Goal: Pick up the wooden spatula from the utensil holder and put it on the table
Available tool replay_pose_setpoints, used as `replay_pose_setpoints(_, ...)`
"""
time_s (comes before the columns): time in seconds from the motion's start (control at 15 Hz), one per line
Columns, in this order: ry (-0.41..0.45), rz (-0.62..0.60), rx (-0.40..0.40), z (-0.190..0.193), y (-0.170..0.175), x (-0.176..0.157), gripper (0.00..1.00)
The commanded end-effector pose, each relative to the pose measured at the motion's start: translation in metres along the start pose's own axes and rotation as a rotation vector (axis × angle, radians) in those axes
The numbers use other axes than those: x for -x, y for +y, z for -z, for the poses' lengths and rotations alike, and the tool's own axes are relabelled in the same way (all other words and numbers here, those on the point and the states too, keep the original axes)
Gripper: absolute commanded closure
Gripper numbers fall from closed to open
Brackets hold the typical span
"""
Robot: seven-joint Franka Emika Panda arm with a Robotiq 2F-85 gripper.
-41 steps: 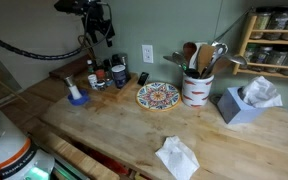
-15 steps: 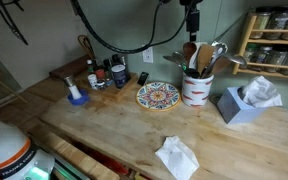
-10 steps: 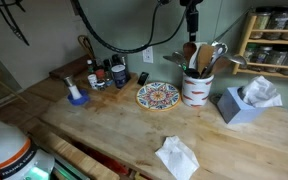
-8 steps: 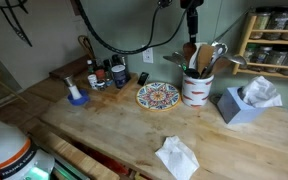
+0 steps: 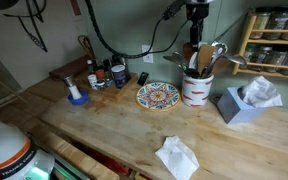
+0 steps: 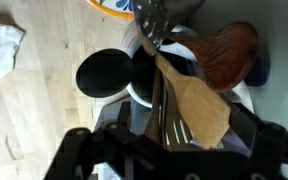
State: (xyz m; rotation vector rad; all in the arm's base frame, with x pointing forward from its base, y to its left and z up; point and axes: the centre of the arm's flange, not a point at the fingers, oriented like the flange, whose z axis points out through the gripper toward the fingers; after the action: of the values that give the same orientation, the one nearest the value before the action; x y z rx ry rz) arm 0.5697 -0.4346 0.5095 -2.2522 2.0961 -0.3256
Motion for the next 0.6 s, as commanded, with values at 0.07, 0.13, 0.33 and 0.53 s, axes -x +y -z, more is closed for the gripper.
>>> replay_pose_setpoints(0.07,-0.003,-0.118,-0.039,-0.008,-0.014,-0.016,0.00)
replay_pose_setpoints(0.13,0.000,-0.139,-0.045,-0.009,-0.015,-0.018,0.00)
replay_pose_setpoints(0.33,-0.003,-0.176,-0.053,-0.014,-0.020,-0.021,0.00)
replay_pose_setpoints(0.53,-0.006,-0.200,-0.056,-0.020,-0.026,-0.018,0.00)
